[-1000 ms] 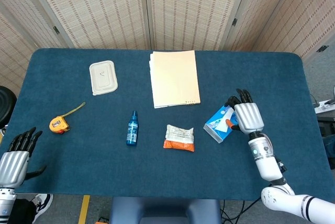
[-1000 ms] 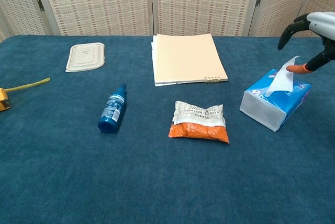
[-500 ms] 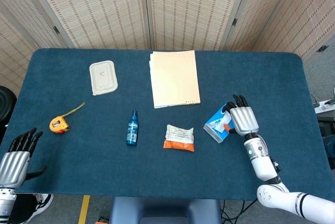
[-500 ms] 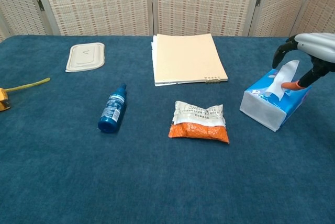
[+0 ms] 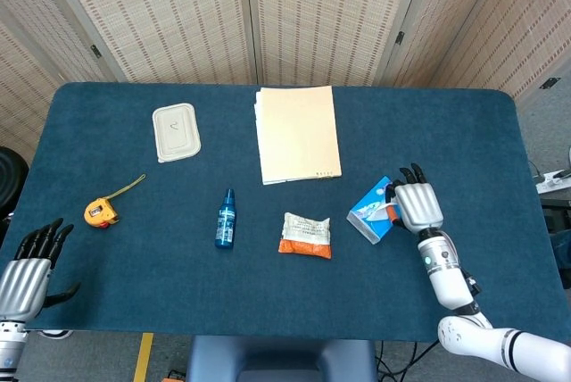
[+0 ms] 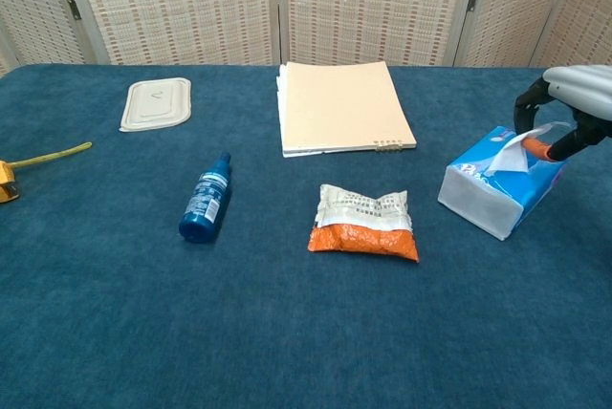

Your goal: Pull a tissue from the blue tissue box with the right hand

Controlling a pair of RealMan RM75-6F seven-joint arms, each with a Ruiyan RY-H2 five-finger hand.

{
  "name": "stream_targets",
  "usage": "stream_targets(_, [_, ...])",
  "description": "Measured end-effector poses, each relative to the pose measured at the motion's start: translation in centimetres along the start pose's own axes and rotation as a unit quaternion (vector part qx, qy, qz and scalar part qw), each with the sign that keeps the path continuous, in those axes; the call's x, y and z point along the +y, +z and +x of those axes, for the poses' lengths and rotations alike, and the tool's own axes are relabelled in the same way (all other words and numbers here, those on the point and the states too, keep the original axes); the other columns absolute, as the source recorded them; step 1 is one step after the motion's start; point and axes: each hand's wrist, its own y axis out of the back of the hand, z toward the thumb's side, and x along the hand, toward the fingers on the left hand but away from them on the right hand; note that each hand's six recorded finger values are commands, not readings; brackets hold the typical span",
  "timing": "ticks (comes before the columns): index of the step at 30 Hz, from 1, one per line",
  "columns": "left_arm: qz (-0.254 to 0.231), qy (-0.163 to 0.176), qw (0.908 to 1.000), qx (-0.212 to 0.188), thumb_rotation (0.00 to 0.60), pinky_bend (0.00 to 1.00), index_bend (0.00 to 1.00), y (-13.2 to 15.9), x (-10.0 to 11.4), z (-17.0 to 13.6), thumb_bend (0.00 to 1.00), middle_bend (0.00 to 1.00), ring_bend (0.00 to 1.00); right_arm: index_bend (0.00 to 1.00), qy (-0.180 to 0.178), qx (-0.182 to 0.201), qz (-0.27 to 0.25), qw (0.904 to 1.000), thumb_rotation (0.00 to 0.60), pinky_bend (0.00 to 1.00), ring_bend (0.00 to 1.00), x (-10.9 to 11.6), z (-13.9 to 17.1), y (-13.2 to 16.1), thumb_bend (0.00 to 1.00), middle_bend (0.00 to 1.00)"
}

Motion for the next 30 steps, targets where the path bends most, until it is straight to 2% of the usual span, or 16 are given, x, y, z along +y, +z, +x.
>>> stream_targets(6, [-0.001, 0.000, 1.0000, 0.001, 0.600, 0.12, 0.00, -0.1, 0.0, 0.0, 0.26, 0.00, 0.00, 0.64, -0.019, 0.006, 0.002, 0.9998, 0.600, 0.00, 0.13, 1.0, 0.4, 0.1, 0.43, 0.47])
stream_targets(10, [-0.001, 0.000, 1.0000, 0.002, 0.600, 0.12, 0.00, -0.1, 0.0, 0.0, 0.26, 0.00, 0.00, 0.64, -0.046, 0.017, 0.002, 0.9988, 0.600, 0.00, 0.13, 2.7, 1.1, 0.6, 0.43, 0.47])
stream_targets(16, [-0.003, 0.002, 1.0000, 0.005, 0.600, 0.12, 0.00, -0.2, 0.1, 0.0, 0.26, 0.00, 0.00, 0.64, -0.113, 0.049, -0.012, 0.9923, 0.600, 0.00, 0.13, 7.3, 3.6, 1.9, 0.43, 0.47])
stream_targets(20, [-0.003, 0.004, 1.0000, 0.004, 0.600, 0.12, 0.00, -0.2, 0.3, -0.1, 0.26, 0.00, 0.00, 0.65, -0.169, 0.081, -0.020, 0.9820, 0.600, 0.00, 0.13, 10.9, 6.8, 2.8, 0.43, 0.47])
stream_targets(23, [-0.002, 0.006, 1.0000, 0.004, 0.600, 0.12, 0.00, -0.2, 0.4, -0.3, 0.26, 0.00, 0.00, 0.65, -0.199, 0.102, -0.018, 0.9745, 0.600, 0.00, 0.13, 12.4, 9.4, 3.0, 0.43, 0.47])
stream_targets(26, [0.000, 0.006, 1.0000, 0.002, 0.600, 0.12, 0.00, -0.1, 0.4, -0.3, 0.26, 0.00, 0.00, 0.65, -0.212, 0.117, -0.018, 0.9700, 0.600, 0.00, 0.13, 12.5, 12.1, 2.8, 0.43, 0.47])
stream_targets(30, [0.003, 0.004, 1.0000, 0.001, 0.600, 0.12, 0.00, 0.0, 0.3, -0.4, 0.26, 0.00, 0.00, 0.65, -0.205, 0.123, -0.031, 0.9705, 0.600, 0.00, 0.13, 10.9, 14.8, 1.6, 0.43, 0.47])
